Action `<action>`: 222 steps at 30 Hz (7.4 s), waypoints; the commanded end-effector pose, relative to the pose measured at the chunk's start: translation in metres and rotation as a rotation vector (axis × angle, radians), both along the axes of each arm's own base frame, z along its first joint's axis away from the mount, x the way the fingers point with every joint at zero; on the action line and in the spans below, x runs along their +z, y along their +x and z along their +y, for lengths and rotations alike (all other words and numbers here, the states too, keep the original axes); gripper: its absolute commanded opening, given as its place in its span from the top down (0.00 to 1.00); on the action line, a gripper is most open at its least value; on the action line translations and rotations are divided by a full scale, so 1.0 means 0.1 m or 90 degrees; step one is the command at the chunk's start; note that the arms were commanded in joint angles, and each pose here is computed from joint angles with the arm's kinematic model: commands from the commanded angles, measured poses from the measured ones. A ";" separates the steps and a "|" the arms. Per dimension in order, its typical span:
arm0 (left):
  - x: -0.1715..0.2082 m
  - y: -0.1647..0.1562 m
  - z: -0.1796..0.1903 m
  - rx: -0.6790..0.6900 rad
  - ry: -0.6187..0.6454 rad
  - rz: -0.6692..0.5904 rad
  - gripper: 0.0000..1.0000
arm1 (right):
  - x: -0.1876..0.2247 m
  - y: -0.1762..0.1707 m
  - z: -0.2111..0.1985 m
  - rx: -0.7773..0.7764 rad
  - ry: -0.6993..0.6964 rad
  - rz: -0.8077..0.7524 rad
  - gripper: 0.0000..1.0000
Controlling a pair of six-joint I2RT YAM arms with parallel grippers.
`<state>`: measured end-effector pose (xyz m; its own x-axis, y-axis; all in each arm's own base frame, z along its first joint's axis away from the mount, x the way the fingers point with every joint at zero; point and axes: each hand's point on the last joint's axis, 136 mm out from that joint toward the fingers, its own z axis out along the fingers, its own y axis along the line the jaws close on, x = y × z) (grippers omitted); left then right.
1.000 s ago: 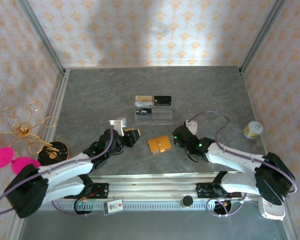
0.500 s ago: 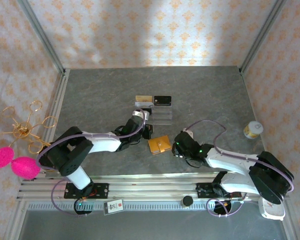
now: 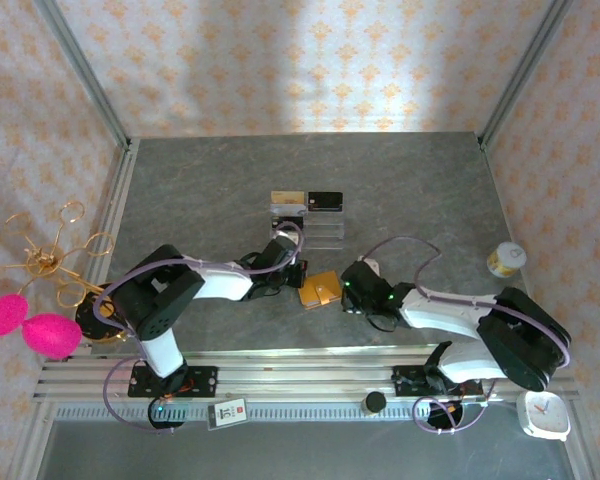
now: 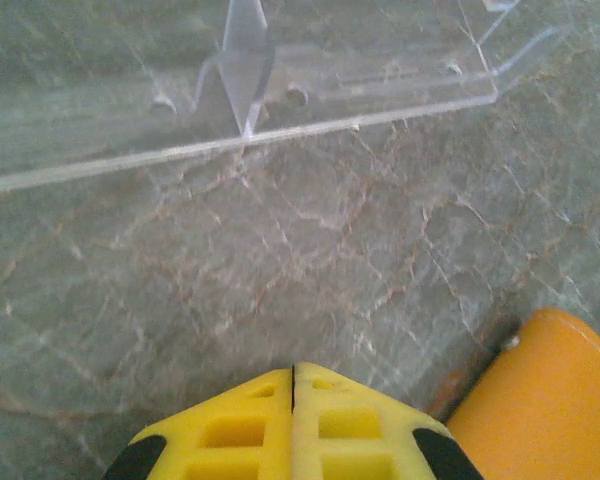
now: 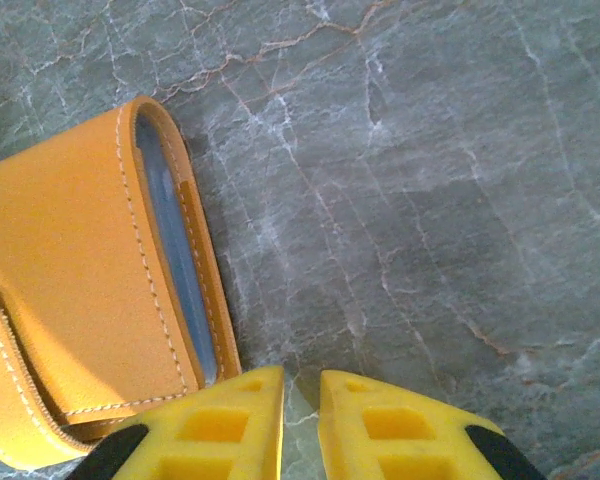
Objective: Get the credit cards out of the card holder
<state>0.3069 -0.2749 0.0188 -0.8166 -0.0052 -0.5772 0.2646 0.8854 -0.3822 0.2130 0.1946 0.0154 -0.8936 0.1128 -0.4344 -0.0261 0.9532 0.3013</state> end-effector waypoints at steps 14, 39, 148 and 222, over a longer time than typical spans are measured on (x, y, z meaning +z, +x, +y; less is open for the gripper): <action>0.03 -1.25 -0.21 -0.111 -0.130 0.181 0.99 | 0.24 0.37 0.25 0.033 -0.012 -0.075 0.81; 0.32 -1.17 -0.33 -0.136 -0.261 0.144 0.48 | 0.23 -0.14 0.08 0.049 0.093 -0.038 0.77; 0.76 -0.79 0.09 -0.011 -0.287 0.055 0.63 | 0.44 0.31 0.46 0.076 -0.056 -0.163 0.75; 1.20 -0.81 0.26 -0.027 -0.403 -0.128 0.40 | 0.59 0.09 0.83 0.163 0.169 -0.136 1.00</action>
<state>0.2253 -0.2438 0.1174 -0.7306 -0.3347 -0.5952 0.3502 0.5646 -0.7474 0.2223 0.2746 0.0602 -0.8128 0.0112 -0.5824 -0.3239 0.8223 0.4678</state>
